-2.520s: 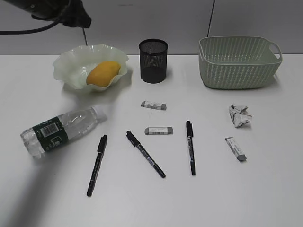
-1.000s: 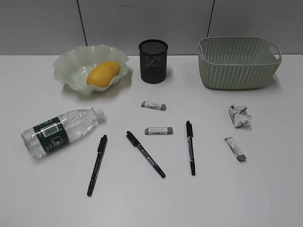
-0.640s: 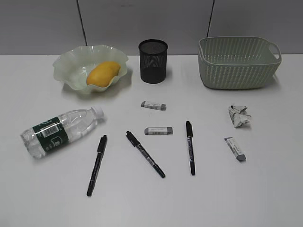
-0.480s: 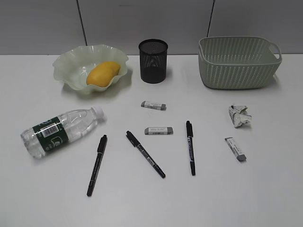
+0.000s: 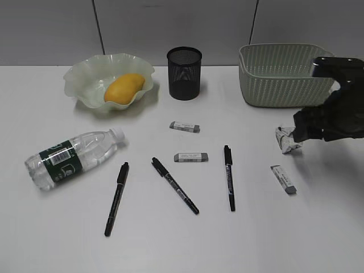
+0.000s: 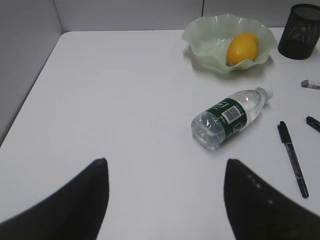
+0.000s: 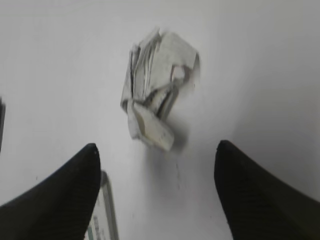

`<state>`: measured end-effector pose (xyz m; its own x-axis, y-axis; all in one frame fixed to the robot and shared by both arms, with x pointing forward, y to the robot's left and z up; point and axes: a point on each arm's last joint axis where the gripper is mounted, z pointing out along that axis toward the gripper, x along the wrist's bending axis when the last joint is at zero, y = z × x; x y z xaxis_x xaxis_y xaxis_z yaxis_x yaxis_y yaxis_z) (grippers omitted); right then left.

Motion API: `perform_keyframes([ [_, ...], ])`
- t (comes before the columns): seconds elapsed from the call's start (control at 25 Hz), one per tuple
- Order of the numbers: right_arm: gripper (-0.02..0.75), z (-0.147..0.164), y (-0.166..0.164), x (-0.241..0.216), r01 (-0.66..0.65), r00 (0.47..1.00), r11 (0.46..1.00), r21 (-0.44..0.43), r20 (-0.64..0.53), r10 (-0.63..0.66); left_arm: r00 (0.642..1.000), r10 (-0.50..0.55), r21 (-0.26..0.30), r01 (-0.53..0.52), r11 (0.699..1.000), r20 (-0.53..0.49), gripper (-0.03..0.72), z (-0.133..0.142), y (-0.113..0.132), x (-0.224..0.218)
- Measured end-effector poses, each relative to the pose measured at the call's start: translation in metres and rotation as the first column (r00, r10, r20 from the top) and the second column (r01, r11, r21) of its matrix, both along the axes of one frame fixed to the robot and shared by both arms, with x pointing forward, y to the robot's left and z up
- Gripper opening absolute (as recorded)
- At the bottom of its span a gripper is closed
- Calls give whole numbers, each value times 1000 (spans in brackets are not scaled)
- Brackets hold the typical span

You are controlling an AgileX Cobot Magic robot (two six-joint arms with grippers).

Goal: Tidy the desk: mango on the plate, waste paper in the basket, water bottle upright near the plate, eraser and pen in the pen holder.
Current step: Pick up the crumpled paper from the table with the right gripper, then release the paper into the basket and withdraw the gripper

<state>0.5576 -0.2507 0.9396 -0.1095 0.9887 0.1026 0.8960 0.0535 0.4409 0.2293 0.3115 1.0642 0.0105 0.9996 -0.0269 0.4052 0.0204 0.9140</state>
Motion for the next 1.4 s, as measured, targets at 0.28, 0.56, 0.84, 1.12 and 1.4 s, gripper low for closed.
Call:
perform_keyframes([
  [0.28, 611, -30, 8, 56, 23, 999, 999, 24, -30, -22, 1000, 0, 0, 0, 1000, 0, 520, 0, 0, 0],
  [0.56, 498, -59, 12, 68, 31, 990, 999, 39, -136, -25, 1000, 0, 0, 0, 1000, 0, 520, 0, 0, 0],
  [0.84, 53, -22, 13, 69, 30, 999, 998, 59, -45, -27, 1000, -1, -1, 1, 1000, 0, 519, 0, 0, 0],
  [1.12, 49, 67, 16, 100, 0, 971, 997, 80, 240, -19, 1000, -1, -1, 1, 1000, 0, 519, 0, 0, 0],
  [1.4, 120, 40, 23, 168, -28, 984, 999, 32, 177, 22, 1000, -1, -1, 1, 1000, 0, 505, 0, 0, 0],
])
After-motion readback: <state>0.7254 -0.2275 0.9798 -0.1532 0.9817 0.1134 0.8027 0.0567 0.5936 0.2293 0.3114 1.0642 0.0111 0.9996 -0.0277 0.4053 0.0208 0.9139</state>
